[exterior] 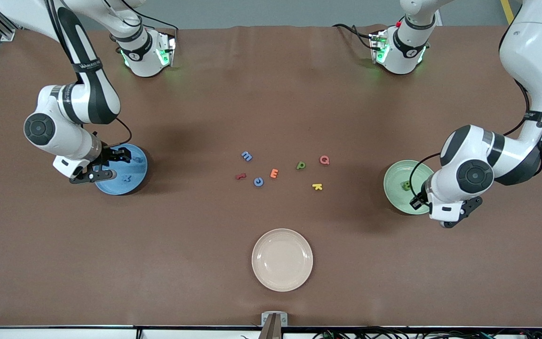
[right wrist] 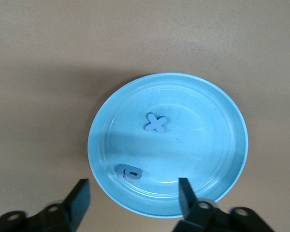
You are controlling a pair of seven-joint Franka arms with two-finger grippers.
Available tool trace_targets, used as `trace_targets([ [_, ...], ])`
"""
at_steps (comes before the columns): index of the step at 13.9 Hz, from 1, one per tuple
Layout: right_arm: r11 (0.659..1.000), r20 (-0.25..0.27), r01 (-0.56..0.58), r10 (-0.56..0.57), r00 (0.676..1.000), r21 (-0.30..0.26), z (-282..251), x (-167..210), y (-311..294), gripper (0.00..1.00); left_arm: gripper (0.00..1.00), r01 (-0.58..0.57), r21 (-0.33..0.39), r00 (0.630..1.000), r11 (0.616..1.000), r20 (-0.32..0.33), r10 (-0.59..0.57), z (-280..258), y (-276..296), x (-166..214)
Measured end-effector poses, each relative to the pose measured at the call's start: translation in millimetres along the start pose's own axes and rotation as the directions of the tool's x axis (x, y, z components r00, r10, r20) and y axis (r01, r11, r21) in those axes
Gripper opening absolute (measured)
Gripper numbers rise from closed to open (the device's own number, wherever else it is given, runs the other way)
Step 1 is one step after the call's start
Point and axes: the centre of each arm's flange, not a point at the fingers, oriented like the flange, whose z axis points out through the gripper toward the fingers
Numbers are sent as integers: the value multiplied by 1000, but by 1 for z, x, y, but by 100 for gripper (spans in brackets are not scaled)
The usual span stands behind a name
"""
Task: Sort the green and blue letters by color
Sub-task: 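Place the blue d on the blue plate while the left places N on green plate, then move both grippers back to the remaining letters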
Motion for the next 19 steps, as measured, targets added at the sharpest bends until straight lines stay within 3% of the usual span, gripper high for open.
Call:
trace_targets([
  [1,1000,0,-23,23,1000,-1,0,0,-5,97,33,-12,0,1000,1000,16,12,12,2,-6],
  [2,999,0,-43,43,999,-3,0,1,-15,100,33,-24,-1,999,1000,28,24,22,4,-13],
  [6,990,-20,-143,143,990,-3,-3,4,-89,100,33,-44,13,998,999,51,43,40,3,-27],
  [10,968,-109,-249,252,962,45,-9,-3,-195,100,33,-35,21,997,999,63,33,46,-5,-24],
  [13,934,-152,-346,356,922,88,-1,-14,-256,100,33,-20,25,997,999,72,18,51,-15,-19],
  [14,919,-155,-381,393,906,99,6,-17,-271,100,37,-18,25,997,1000,73,16,52,-16,-18],
  [19,788,-147,-593,614,776,163,46,-33,-334,100,86,-32,-10,998,999,57,33,32,2,-34],
])
